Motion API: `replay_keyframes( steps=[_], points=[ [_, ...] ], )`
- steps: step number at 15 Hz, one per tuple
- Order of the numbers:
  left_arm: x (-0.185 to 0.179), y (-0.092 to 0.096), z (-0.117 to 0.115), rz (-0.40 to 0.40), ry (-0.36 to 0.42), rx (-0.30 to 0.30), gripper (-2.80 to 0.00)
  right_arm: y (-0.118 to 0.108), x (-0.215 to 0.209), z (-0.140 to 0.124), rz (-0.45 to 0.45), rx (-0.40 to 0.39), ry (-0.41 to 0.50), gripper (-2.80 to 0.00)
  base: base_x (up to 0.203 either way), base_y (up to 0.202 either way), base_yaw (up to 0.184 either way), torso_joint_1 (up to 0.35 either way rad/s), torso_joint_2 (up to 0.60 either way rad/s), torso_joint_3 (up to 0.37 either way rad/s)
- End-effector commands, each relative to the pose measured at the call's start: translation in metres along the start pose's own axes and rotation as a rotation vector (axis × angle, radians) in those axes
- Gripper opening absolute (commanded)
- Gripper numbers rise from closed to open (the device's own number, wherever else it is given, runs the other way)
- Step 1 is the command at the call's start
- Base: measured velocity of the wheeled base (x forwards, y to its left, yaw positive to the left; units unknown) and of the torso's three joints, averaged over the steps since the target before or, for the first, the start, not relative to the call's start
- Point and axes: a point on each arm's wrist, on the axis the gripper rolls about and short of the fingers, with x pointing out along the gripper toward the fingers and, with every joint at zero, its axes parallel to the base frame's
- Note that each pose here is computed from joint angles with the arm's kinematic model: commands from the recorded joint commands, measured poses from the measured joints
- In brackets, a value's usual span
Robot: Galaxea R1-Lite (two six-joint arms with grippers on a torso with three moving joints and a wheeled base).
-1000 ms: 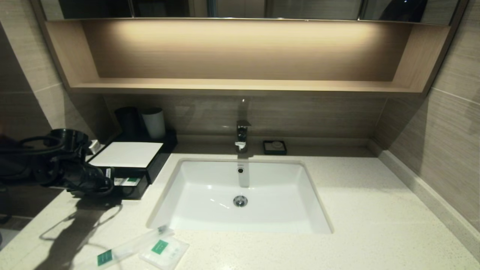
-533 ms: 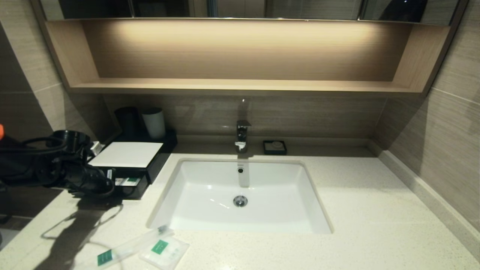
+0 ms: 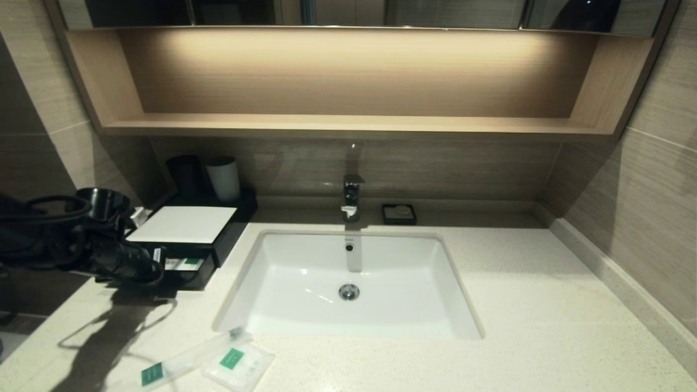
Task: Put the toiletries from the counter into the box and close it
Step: Open the drawer
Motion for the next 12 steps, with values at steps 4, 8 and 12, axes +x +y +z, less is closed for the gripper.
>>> replay_keyframes(
  steps=[4,8,12],
  points=[
    [-0.0074,-0.0003,0.0006,0.002,0.03,0.003,-2.8,0.0,0.0002,-0.0003,0.0,0.0,0.002,-2.8,0.0,0.0,0.0,0.0,0.0,0.0],
    [-0.0075,0.0003,-0.0031,0.003,0.085,0.023,-2.8,0.0,0.0002,-0.0003,0.0,-0.002,0.002,-2.8,0.0,0.0,0.0,0.0,0.0,0.0],
    [-0.0093,0.0,-0.004,0.002,0.097,0.029,-2.8,0.0,0.0002,-0.0003,0.0,0.0,0.002,-2.8,0.0,0.0,0.0,0.0,0.0,0.0]
  ],
)
